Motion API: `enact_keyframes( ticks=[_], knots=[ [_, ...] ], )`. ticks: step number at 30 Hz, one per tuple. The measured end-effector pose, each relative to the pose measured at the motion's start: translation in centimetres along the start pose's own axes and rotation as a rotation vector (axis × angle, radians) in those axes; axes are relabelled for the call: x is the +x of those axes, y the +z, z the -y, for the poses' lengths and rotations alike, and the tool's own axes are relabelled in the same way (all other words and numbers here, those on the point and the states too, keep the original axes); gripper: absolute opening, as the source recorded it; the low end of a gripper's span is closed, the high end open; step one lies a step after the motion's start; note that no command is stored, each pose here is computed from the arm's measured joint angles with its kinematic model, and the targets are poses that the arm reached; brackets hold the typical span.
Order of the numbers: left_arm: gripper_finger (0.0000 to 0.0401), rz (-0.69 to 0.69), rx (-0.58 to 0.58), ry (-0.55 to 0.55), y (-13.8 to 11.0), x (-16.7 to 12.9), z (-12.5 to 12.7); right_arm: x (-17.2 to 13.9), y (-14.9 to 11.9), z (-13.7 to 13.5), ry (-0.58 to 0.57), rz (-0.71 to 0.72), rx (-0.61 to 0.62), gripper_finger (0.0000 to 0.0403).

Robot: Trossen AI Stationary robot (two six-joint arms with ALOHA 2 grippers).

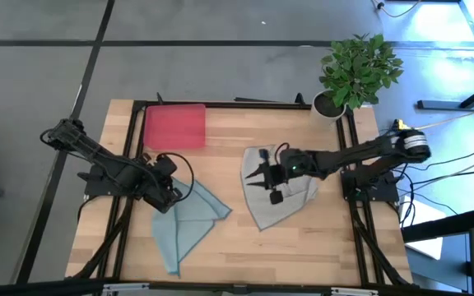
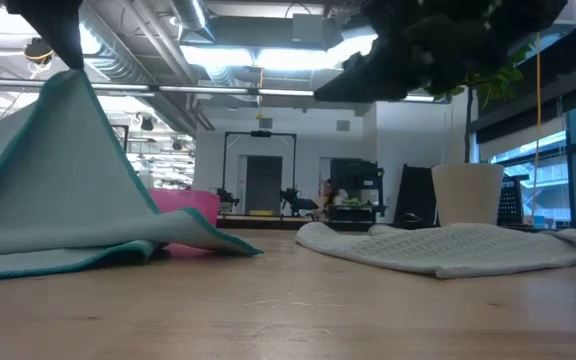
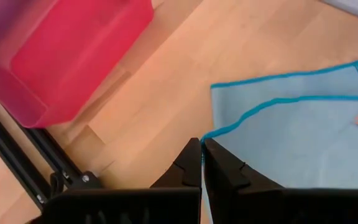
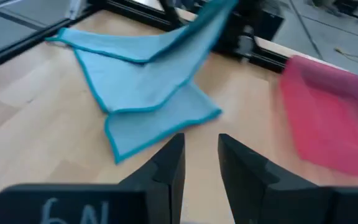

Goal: Roll microfiber towels into tight, uniform cylinder then place into a basket
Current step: Fold the blue towel

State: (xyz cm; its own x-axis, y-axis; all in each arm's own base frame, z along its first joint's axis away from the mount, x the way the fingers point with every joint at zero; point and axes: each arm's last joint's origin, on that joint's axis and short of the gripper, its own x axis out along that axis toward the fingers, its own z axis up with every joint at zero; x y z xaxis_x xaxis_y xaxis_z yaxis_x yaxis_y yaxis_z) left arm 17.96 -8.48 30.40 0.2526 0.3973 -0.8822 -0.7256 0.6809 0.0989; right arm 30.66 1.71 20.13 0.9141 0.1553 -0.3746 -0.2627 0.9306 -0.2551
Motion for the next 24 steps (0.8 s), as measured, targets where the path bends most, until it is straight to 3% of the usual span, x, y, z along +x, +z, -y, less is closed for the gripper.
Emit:
enact_keyframes(
  ticks=[12,16,24],
  knots=[
    [0.0000,0.002,0.021,0.000,0.0,0.0,0.0,3.8,-4.1,-2.0,0.085,-0.119,-0.021,0.0099],
    [0.0000,0.002,0.021,0.000,0.0,0.0,0.0,4.9,-4.1,-2.5,0.123,-0.053,-0.045,0.0099],
    [0.0000,0.001,0.021,-0.001,0.0,0.0,0.0,8.2,-2.9,-3.1,0.174,-0.090,-0.065,0.0099]
  ],
)
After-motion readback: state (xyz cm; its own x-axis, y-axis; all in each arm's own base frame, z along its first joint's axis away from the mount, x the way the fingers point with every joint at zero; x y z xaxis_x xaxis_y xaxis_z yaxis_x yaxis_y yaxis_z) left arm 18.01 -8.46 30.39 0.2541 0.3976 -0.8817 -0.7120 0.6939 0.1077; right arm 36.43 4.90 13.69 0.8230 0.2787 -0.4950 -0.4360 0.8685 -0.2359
